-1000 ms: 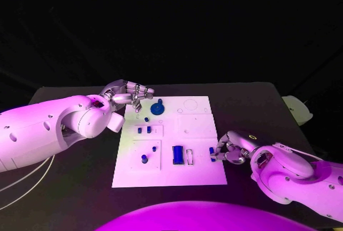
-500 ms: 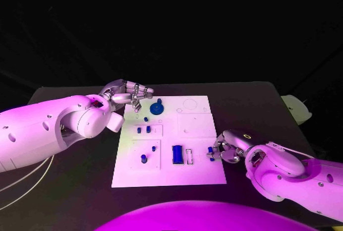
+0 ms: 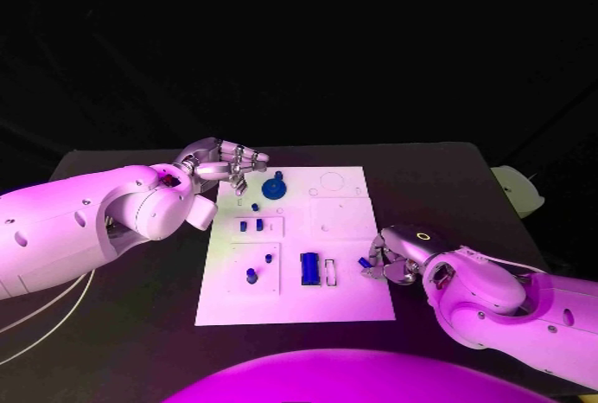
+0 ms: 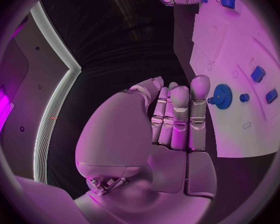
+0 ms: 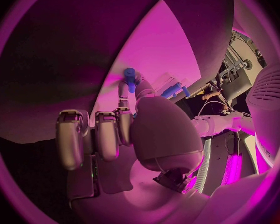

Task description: Assemble the parts on the task board

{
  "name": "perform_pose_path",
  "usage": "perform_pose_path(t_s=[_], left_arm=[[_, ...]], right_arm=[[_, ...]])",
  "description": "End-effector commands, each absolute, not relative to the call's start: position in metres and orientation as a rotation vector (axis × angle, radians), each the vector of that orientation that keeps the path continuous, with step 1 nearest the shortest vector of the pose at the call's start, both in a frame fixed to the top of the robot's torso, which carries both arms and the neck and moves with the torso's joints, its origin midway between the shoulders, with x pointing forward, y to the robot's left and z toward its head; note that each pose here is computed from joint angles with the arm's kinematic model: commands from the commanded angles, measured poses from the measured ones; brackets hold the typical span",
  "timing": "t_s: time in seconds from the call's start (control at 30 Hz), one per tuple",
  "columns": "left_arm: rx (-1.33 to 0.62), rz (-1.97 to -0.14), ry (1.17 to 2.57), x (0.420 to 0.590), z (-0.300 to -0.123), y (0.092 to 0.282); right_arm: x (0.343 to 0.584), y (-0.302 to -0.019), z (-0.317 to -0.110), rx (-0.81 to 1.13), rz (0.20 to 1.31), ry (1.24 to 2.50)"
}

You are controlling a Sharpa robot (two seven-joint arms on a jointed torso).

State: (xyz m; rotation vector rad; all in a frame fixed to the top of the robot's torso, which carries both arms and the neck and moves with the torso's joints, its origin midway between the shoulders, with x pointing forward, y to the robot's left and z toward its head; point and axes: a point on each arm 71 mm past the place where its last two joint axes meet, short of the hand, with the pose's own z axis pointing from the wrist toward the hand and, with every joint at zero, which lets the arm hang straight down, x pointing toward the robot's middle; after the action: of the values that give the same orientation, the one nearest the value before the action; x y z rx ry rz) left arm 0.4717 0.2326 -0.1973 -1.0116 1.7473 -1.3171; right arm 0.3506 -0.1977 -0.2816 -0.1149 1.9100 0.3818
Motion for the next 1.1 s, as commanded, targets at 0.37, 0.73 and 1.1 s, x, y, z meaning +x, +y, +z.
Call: perform_pose_path(t_s=[0.37, 0.73, 1.1], left_arm=[[-1.007, -1.332, 1.749, 0.471, -0.196, 0.232], [-1.009, -1.329, 1.749, 0.471, -0.196, 0.232], [-1.004, -1.336, 1.757, 0.47, -0.196, 0.229]], right_arm=[[0.344, -0.195, -0.294, -0.239, 0.313, 1.969], [0.34, -0.192, -0.285, -0.084, 0.41, 1.944], [0.337, -0.181, -0.267, 0.05, 0.513, 1.896]])
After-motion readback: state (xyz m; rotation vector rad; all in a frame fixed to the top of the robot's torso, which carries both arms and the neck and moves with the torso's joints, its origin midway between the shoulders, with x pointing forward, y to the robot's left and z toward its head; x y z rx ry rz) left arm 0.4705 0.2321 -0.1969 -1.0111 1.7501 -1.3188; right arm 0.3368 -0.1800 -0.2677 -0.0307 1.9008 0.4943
